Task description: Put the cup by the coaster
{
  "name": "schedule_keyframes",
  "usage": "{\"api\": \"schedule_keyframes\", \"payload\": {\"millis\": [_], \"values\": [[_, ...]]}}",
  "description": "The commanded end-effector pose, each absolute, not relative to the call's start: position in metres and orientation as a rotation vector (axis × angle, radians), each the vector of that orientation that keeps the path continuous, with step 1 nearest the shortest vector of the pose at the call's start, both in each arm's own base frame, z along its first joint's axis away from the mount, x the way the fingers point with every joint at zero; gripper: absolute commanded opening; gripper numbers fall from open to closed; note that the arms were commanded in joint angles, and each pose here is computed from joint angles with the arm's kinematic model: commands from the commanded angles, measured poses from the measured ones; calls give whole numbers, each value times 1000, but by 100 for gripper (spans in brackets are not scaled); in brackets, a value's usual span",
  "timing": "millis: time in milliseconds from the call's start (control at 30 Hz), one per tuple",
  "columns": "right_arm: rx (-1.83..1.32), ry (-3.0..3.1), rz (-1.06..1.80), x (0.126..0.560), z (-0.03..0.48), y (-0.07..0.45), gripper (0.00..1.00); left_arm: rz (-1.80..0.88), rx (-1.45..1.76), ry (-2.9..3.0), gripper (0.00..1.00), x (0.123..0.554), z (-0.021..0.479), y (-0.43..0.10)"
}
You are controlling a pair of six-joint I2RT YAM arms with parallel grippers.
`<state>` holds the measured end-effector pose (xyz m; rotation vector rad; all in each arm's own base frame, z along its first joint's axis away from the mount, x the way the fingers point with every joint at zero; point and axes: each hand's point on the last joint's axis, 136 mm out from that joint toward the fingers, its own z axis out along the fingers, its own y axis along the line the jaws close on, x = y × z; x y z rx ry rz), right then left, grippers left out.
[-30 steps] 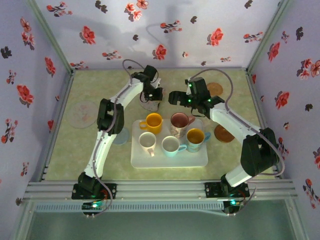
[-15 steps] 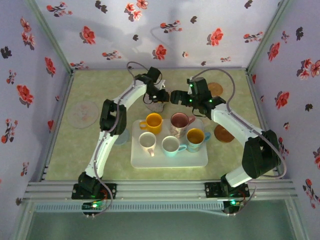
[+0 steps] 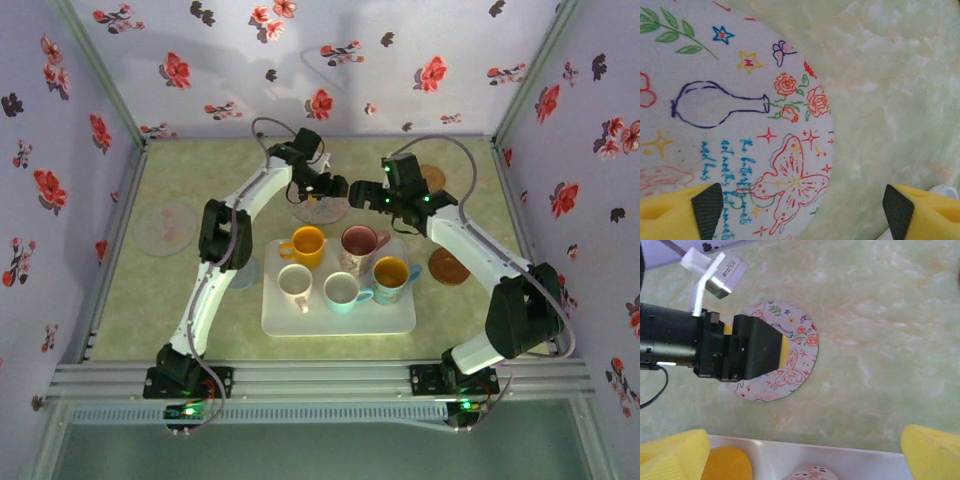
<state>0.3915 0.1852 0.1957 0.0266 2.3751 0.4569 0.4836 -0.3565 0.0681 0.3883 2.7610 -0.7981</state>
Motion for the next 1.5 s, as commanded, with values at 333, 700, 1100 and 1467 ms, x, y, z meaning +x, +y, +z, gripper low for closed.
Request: {"api": "schedule_keyframes", "payload": {"millis": [333,700,1100,1467], "values": [[-58,2543,422,412,197,191,99,-594,253,2608,99,501,185,-266],[-79,2654,469,438,156,219,98,-301,243,2673,99,463,183,-189],[-232,2581,565,427,171,255,99,-107,228,2865,99,385,170,-129],[-346,2378,677,400,220,287,100,-82,111,2943,81,329,163,-100]]}}
